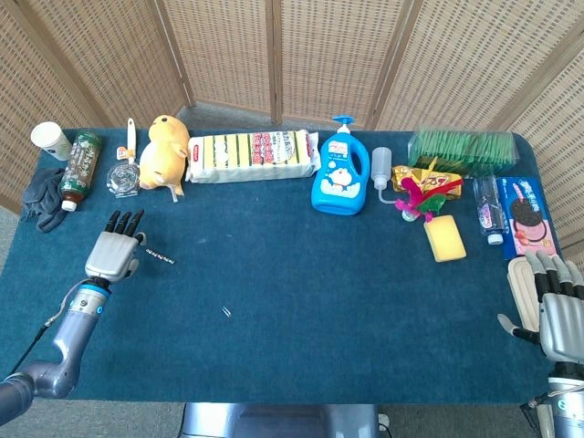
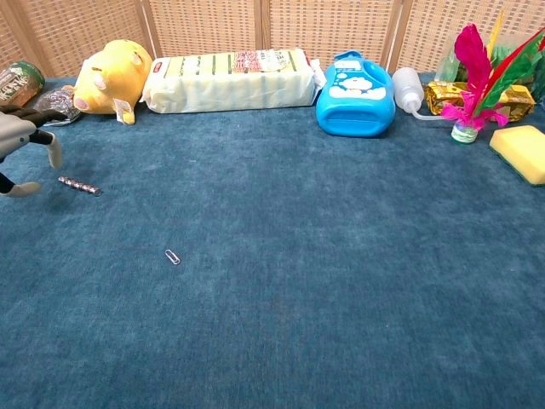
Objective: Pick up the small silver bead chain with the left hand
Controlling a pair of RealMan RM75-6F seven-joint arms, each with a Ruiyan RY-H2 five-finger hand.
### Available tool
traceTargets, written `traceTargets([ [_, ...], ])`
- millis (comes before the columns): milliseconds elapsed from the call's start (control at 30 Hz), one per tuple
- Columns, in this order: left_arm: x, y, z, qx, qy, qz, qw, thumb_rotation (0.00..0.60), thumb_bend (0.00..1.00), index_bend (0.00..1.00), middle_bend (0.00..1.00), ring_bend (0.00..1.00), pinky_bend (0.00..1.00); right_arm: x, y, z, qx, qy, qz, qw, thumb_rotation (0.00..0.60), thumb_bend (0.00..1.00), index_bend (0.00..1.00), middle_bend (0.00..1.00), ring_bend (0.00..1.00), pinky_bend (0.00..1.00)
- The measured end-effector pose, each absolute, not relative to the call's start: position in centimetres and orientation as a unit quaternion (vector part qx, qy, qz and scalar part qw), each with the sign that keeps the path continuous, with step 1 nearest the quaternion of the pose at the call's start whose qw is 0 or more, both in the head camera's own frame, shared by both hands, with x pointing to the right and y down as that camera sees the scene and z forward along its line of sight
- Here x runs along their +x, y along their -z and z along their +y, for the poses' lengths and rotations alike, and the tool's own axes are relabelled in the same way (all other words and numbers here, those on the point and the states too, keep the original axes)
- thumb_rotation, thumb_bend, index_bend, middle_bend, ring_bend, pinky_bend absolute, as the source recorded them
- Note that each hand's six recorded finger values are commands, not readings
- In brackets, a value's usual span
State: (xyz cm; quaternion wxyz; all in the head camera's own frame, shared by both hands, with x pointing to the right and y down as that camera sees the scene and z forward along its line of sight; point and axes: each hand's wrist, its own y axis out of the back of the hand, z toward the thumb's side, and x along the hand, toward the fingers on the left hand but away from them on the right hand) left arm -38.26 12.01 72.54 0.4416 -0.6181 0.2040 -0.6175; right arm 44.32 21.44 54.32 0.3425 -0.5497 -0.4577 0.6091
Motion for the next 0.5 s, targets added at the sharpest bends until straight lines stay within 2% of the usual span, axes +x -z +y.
traceTargets([
  [500, -37.0, -73.5, 11.6, -0.617, 0.622, 0.204, 0.437, 0.600, 0.63, 0.42, 0.00, 0.00, 0.00, 44.5, -54.3, 21.4, -0.551, -0.607, -0.461, 0.340, 0.573, 0.00, 0.00, 0.00, 0.00, 0.00],
])
